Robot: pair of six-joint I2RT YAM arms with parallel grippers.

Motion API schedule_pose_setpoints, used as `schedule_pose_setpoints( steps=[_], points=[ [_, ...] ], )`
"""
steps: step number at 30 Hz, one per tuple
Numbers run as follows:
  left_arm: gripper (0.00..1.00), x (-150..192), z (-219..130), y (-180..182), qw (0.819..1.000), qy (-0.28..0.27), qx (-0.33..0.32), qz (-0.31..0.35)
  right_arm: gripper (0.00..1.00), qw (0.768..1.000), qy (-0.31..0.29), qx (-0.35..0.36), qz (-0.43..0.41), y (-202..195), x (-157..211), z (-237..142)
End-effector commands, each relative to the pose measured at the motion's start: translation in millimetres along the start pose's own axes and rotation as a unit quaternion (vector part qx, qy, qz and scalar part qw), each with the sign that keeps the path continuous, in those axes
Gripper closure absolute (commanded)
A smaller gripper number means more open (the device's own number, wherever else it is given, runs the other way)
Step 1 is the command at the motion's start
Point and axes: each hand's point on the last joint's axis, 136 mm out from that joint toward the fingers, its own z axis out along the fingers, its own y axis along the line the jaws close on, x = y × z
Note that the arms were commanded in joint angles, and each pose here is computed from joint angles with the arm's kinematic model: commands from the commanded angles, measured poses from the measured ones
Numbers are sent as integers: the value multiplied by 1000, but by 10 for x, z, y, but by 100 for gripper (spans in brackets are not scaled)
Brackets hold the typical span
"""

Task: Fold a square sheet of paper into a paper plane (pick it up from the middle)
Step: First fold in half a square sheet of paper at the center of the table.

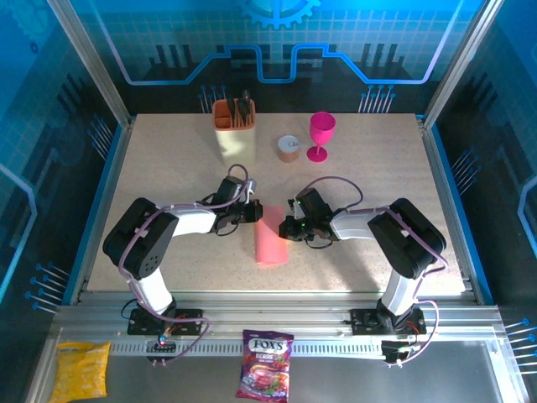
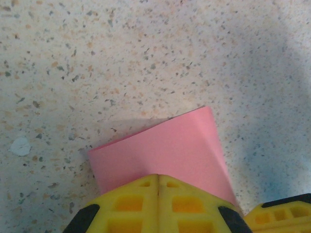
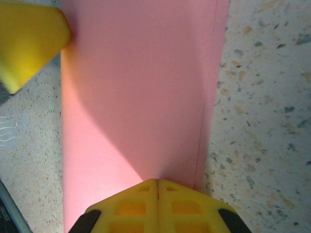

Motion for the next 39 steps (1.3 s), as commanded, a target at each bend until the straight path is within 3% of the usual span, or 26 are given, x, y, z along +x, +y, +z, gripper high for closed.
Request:
schedule_pose_setpoints(
  steps=[1,14,25,39],
  points=[
    [98,-17,62,25,1000,4,6,12,100,997,53,61,20,-356,337,117],
    [100,182,127,187,1000,22,-12,14,100,998,42,51,5,-185,171,34],
    [100,253,170,267,999,31,-21,13,100,998,-22,-16,-64,626,-401,-477],
    [100,283,172,282,999,36,-23,17,100,994,32,-42,-101,1030,35,-11]
  ],
)
